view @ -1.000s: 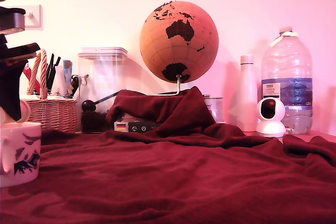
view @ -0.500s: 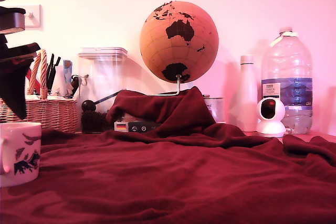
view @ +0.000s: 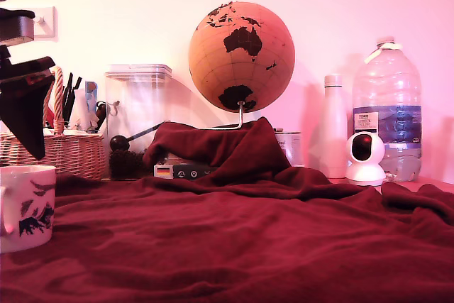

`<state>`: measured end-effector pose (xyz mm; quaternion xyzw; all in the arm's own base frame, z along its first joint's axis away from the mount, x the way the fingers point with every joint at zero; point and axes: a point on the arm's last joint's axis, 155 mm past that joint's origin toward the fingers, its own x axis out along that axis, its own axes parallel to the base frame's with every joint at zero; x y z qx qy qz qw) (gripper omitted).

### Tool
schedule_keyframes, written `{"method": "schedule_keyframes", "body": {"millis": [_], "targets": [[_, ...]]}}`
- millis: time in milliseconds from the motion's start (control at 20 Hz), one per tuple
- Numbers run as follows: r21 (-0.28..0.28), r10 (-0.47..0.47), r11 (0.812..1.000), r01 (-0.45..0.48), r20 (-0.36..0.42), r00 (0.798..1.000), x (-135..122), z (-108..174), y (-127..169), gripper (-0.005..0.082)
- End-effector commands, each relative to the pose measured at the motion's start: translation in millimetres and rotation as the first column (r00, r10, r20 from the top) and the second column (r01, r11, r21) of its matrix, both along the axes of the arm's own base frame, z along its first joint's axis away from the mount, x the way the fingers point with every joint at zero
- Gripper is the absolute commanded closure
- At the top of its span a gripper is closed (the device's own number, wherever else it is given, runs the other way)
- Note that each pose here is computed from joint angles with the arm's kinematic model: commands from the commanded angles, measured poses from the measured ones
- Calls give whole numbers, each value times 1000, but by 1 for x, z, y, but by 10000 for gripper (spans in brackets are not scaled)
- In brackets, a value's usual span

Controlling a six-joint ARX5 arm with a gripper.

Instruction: Pick up the coffee capsules on the table and drop them inside the coffee cup

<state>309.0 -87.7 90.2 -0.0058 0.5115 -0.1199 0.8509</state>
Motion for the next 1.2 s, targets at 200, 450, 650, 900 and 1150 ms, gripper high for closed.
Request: {"method": "schedule_keyframes", "body": {"millis": [200,450,650,900,1150], "targets": [[-33,-11,999,17,182,983,11,49,-3,786],[-54,-15,998,36,351,936,15,94,-3,793],[-63,-15,997,49,447,894,12,114,-3,793],[-84,5,995,48,537,844,12,106,3,793],[-113,50,993,17,567,822,0,77,19,793]]}}
